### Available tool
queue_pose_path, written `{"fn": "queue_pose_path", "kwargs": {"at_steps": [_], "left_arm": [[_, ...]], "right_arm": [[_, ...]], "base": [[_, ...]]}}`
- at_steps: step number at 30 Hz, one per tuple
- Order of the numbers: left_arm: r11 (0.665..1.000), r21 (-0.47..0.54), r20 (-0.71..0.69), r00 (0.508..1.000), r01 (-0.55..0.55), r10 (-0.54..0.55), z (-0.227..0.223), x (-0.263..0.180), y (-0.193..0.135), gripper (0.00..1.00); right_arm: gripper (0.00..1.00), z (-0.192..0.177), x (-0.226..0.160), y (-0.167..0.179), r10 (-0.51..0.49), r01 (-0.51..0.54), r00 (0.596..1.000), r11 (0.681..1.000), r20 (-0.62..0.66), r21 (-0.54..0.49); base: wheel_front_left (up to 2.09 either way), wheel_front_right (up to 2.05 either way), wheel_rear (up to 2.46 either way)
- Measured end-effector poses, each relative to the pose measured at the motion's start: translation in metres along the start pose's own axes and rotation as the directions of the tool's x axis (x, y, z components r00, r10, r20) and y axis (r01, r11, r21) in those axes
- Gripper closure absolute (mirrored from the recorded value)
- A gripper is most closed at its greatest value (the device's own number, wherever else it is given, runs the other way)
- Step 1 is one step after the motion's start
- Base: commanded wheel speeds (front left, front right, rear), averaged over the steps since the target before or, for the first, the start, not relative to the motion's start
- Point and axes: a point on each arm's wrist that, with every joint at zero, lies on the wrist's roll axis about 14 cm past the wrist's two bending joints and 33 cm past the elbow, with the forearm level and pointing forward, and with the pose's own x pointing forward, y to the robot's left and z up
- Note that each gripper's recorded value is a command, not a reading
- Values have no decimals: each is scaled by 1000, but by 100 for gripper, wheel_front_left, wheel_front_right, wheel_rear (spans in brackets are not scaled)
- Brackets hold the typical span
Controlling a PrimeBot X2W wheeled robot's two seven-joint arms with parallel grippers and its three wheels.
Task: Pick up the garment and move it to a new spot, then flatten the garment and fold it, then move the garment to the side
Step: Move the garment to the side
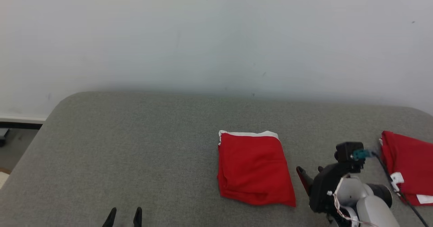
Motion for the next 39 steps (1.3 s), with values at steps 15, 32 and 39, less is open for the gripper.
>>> {"fn": "queue_pose_path", "kwargs": {"at_steps": [15, 32, 39], "left_arm": [[998, -12, -22, 998, -65, 65, -8, -15, 14, 0], [991, -22, -57, 990, -133, 132, -19, -29, 29, 0], [992, -23, -64, 990, -125, 123, -20, -28, 28, 0]], "right_arm": [[0, -13, 71, -12, -53, 67, 972, 996, -227, 54], [0, -56, 95, 13, -15, 36, 915, 998, -402, 44], [0, -59, 98, 15, -6, 35, 914, 997, -406, 65]], "base": [[0, 0, 0], [0, 0, 0], [0, 0, 0]]}}
